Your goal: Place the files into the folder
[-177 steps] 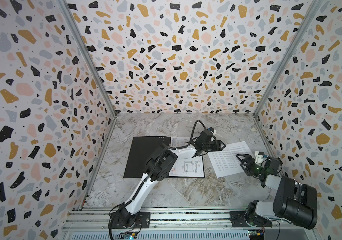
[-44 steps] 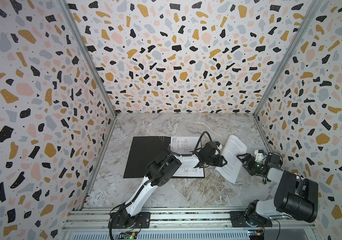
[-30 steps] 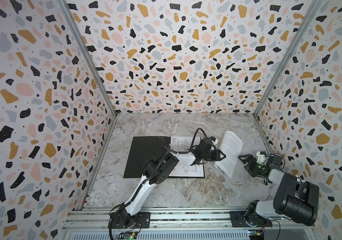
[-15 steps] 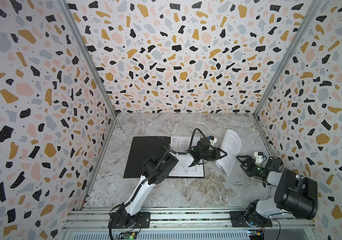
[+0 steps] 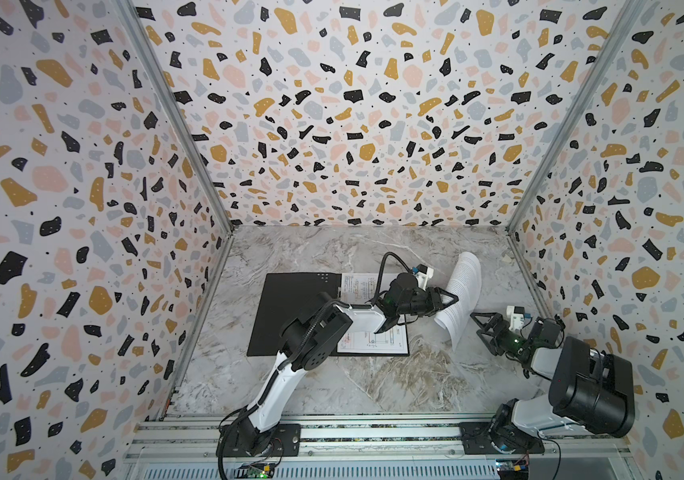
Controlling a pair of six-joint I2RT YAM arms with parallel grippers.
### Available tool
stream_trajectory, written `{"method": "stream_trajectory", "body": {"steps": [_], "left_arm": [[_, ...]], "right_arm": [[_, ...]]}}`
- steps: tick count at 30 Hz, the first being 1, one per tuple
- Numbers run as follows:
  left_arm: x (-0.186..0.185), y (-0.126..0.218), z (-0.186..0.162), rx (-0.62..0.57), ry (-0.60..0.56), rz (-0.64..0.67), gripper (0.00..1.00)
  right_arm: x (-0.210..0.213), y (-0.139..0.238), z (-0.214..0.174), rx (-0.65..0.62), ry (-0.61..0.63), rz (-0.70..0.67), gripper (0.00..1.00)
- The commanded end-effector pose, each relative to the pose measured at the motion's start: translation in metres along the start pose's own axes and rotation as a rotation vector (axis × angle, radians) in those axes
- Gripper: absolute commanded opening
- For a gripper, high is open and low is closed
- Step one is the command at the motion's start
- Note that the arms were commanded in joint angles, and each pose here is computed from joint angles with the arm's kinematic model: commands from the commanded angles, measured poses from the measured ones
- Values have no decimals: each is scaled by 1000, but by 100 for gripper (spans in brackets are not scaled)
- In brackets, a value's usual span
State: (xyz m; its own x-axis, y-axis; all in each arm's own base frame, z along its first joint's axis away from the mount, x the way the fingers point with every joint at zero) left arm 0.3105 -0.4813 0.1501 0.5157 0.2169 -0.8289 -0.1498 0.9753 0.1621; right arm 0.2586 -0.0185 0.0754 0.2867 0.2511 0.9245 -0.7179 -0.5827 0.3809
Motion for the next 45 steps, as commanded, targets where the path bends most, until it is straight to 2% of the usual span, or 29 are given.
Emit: {"method": "stream_trajectory", "body": {"steps": [1, 7, 13, 20, 45], "left_arm": [[-21, 8, 12, -40, -17, -75, 47], [-20, 8, 10, -44, -9, -76, 46], [-15, 8, 6, -42, 3, -66, 46], [-12, 9, 4, -45, 11, -64, 46], [10, 15, -17, -3, -14, 30, 45]], "right_arm": [[1, 0, -6, 14, -40, 44, 94], [16, 3, -7, 17, -16, 126, 95], [22, 5, -6, 7, 3, 143, 95], [32, 7, -4, 10, 3, 189, 88], [31, 25, 11, -60, -79, 121, 77]]}}
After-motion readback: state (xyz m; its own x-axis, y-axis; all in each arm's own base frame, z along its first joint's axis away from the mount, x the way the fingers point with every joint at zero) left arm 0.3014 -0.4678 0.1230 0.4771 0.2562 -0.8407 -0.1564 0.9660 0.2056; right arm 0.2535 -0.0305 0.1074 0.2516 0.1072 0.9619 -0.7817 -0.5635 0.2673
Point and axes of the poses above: each gripper's point midway between its finger pads, its own y axis back along the fingers, its own x axis along the line the jaws close on, z = x × y, the point moved 5 cm from there along y, back along the fingers, and after that the axes turned 14 degrees about -y, right-handed, at the moved point
